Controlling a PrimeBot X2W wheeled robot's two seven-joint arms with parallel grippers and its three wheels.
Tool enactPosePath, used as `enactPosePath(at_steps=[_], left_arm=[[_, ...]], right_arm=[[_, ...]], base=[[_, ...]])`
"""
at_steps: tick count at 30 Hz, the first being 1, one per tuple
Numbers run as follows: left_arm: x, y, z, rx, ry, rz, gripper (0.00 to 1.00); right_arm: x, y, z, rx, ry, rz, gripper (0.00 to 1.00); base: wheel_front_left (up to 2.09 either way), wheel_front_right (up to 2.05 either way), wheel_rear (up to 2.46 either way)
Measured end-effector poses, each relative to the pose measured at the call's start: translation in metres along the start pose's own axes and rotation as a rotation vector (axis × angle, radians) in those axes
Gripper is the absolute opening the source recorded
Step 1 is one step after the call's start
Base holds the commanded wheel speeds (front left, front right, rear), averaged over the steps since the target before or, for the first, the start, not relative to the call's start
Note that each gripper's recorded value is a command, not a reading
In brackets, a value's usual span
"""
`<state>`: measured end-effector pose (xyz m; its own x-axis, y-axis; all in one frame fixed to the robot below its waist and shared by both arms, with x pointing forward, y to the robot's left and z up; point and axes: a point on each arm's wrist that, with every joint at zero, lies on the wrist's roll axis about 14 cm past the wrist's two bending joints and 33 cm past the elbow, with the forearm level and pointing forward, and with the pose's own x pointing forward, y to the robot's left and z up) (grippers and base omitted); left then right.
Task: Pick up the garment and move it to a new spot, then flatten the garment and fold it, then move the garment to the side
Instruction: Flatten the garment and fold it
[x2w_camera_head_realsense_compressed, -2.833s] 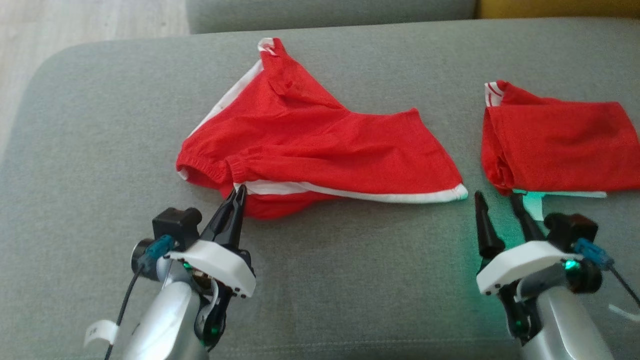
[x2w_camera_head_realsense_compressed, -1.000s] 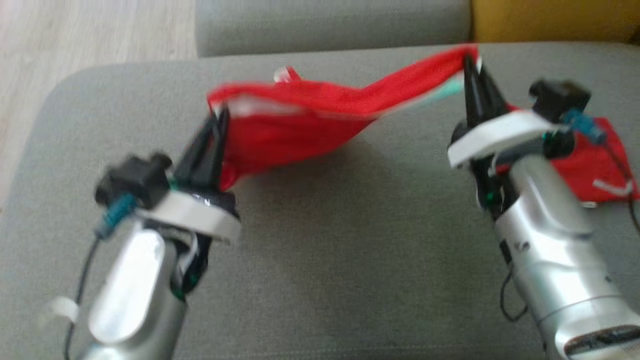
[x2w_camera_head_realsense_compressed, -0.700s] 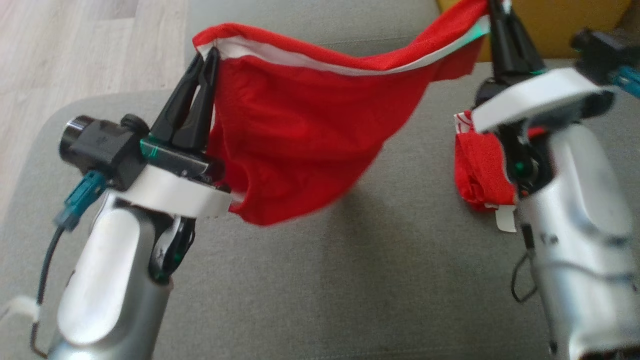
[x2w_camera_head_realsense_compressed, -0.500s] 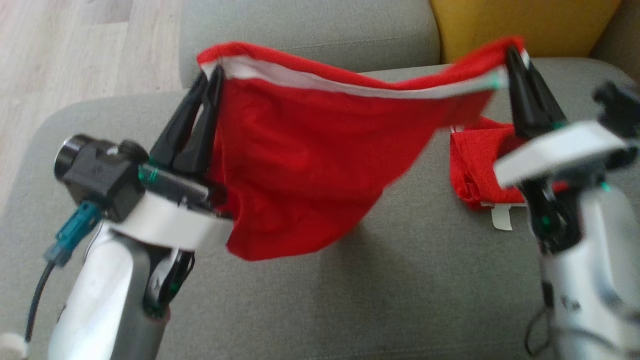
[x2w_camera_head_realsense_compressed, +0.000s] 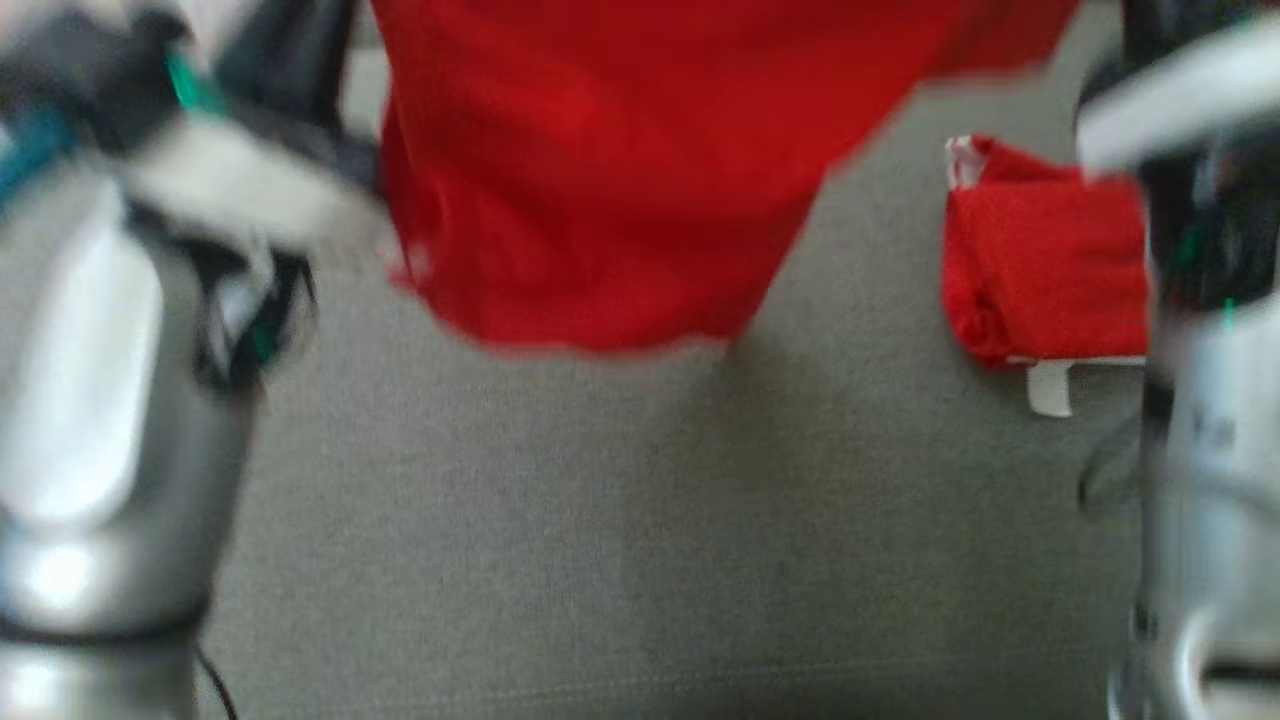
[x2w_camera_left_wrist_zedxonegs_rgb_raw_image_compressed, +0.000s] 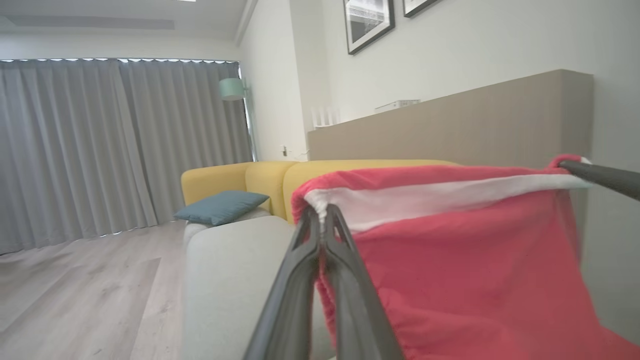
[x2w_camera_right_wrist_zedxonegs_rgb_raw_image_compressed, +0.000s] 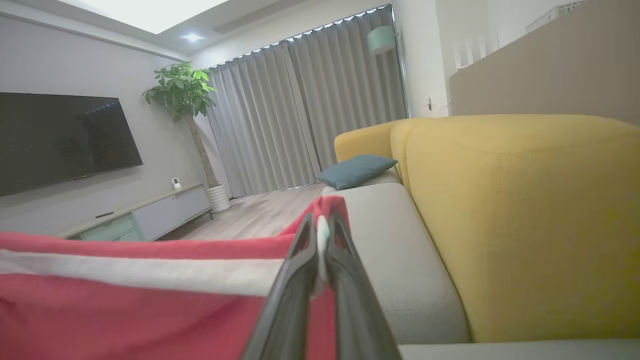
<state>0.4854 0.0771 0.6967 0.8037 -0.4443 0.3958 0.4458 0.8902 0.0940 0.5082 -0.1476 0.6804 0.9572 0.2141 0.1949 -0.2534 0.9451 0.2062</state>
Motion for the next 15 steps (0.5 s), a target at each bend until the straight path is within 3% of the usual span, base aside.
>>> enactPosePath(at_steps=[1,4,10,12,15], left_arm=[[0.000,0.000,0.000,0.000,0.000,0.000,0.00],[0.034,0.029,-0.014,0.044,0.005,0.022,0.00],[0.087,0.082,-0.015,0.107,-0.082,0.097,0.00],[0.096,0.090,-0.018,0.101,-0.093,0.115,0.00],[0.097,0.095,-0.040,0.066,-0.055,0.136,0.00]], right_arm=[[0.000,0.000,0.000,0.000,0.000,0.000,0.00],[0.049,0.004,0.010,-0.043,-0.038,0.020,0.00],[0.124,0.004,0.055,-0.057,-0.254,0.025,0.00],[0.138,0.000,0.047,-0.039,-0.269,0.016,0.00],[0.148,-0.008,-0.003,0.005,-0.177,-0.006,0.00]], base=[[0.00,0.00,0.00],[0.00,0.00,0.00],[0.00,0.00,0.00],[0.00,0.00,0.00],[0.00,0.00,0.00]])
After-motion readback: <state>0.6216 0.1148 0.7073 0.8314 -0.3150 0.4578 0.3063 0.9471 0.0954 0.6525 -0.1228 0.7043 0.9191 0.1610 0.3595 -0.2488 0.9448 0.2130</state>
